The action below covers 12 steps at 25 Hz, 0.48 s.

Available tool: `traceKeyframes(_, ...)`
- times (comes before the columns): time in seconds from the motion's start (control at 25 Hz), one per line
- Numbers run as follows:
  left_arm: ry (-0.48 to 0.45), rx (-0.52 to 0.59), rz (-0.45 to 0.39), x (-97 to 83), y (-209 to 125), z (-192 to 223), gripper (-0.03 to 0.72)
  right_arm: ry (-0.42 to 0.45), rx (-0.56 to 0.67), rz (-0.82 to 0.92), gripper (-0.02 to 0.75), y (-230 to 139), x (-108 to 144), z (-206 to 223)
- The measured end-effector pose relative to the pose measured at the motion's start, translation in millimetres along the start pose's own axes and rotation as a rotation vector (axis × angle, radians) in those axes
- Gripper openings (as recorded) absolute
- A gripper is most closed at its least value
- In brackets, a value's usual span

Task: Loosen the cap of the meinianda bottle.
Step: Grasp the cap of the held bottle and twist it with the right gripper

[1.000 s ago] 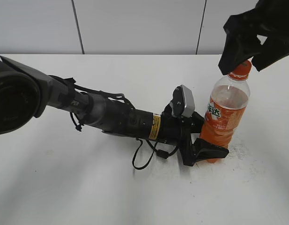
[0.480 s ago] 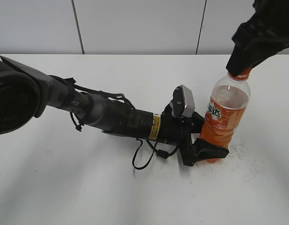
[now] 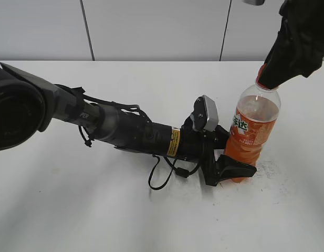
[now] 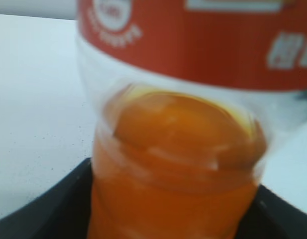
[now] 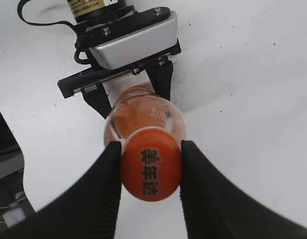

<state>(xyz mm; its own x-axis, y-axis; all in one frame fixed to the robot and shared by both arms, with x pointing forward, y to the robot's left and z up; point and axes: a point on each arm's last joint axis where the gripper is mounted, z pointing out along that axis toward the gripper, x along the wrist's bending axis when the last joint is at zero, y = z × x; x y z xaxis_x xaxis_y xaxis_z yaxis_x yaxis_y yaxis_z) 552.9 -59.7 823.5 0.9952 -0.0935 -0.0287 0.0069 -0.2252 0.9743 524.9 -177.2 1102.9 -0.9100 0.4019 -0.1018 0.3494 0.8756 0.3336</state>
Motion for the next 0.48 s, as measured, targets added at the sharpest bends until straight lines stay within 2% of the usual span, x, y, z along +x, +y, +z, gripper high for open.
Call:
traceKeyframes(0.12, -0.001, 0.001, 0.001, -0.1, -0.1, 0.0, 0.545, 0.004, 0.002, 0.073, 0.326, -0.2, 0.4, 0.0)
traceKeyframes(0.2, -0.003, 0.001, 0.002, -0.2, -0.1, 0.0, 0.545, 0.006, 0.006, 0.164, 0.437, -0.4, 0.4, 0.3)
traceKeyframes(0.28, -0.003, 0.001, 0.002, -0.3, -0.1, 0.0, 0.545, 0.003, 0.003, 0.268, 0.508, -0.1, 0.2, 0.3)
traceKeyframes(0.48, -0.003, 0.001, 0.002, -0.3, -0.1, 0.0, 0.545, -0.023, -0.032, 0.564, 0.552, 2.2, -2.9, 0.3)
